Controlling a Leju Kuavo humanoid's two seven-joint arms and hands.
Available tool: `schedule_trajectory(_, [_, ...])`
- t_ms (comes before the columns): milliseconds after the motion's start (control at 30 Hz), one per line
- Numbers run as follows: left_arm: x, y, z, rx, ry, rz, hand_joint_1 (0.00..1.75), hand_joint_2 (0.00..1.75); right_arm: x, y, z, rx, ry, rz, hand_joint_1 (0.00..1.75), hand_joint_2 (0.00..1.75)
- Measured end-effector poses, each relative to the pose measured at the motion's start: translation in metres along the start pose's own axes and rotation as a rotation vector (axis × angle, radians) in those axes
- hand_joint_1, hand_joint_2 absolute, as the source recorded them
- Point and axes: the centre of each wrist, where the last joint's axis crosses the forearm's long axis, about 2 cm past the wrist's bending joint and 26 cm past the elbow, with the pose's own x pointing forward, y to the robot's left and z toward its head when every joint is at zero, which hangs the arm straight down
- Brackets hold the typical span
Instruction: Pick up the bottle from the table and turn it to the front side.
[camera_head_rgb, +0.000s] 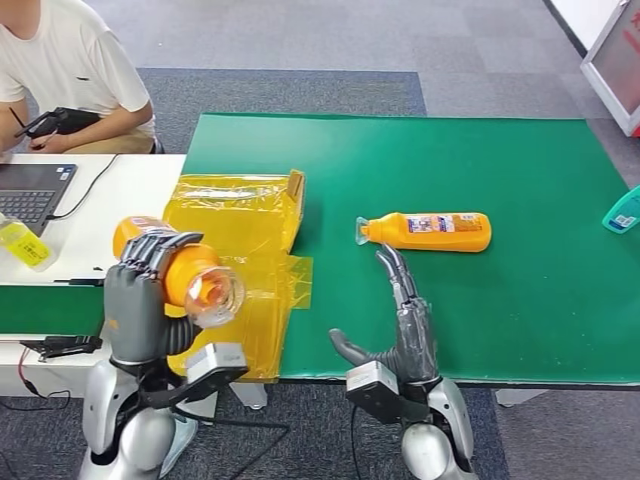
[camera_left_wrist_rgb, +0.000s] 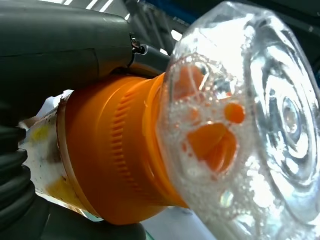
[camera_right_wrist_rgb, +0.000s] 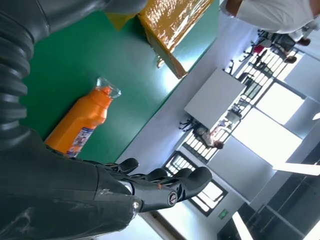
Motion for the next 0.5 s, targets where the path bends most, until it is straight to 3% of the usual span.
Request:
schedule_trajectory(133, [-0.024, -0.026, -0.017, -0.144, 0.007, -0.268, 1.75, 1.75, -0.003, 0.000, -0.015, 0.012, -0.047, -0.027, 0.00, 1.75])
schedule_trajectory(300, [-0.049, -0.056, -0.047, -0.277, 0.067, -0.199, 1.75, 1.75, -0.004, 0.004, -0.025, 0.035, -0.074, -0.059, 0.00, 1.75])
schedule_trajectory(500, [-0.055, -0.094, -0.081, -0.482, 0.121, -0.287, 1.75, 1.75, -0.003, 0.006, -0.032, 0.054, -0.101, -0.071, 0.00, 1.75])
